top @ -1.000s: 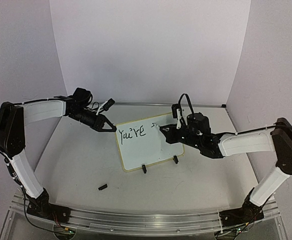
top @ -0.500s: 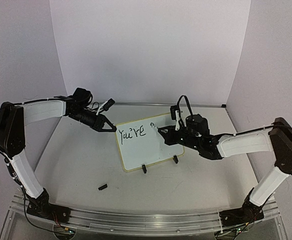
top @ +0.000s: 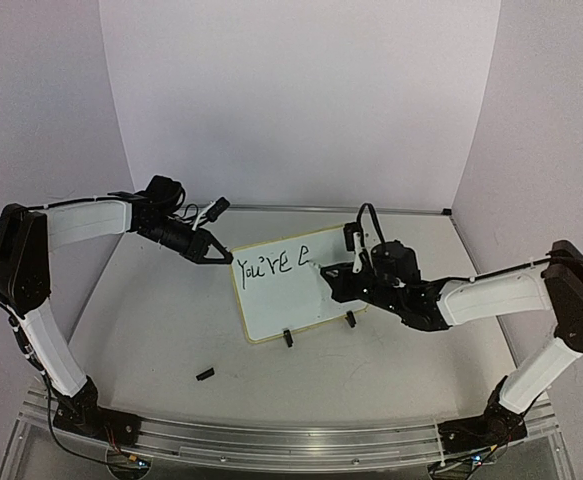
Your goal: Write a sentence on the whiteboard
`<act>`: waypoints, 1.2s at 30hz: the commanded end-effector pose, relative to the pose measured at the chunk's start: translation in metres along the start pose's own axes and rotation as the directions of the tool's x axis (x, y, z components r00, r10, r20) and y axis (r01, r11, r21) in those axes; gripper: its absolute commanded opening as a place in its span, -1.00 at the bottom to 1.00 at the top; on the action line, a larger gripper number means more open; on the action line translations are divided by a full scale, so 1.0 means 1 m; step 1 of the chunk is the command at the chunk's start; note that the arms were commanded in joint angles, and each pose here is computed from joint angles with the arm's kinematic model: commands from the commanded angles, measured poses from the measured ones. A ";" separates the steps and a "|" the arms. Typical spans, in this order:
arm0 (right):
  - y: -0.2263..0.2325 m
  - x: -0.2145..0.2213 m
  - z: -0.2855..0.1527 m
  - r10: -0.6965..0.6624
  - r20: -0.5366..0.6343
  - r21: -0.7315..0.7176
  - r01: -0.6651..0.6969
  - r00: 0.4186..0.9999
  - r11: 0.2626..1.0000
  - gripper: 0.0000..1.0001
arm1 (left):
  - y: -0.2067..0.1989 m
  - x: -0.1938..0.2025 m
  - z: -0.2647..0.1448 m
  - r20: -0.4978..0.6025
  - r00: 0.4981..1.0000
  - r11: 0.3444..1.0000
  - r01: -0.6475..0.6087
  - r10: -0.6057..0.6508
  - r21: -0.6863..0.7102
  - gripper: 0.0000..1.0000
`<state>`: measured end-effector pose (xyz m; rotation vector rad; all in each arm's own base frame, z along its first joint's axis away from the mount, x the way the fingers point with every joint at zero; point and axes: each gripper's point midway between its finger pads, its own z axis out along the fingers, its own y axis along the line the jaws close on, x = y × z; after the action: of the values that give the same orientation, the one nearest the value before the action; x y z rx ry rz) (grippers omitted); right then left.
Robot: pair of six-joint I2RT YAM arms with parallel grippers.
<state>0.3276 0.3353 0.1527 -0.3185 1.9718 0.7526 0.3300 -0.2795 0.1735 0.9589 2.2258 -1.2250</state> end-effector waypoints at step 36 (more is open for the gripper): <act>-0.008 -0.031 0.000 -0.046 0.057 0.095 0.041 0.997 0.995 -1.00 | -0.007 -0.011 -0.003 0.008 0.995 0.995 -0.096 0.096 -0.033 -1.00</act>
<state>0.3457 0.3308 0.1769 -0.2974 1.9204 0.6509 0.3293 -0.2803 0.1737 0.9715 2.2179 -1.2219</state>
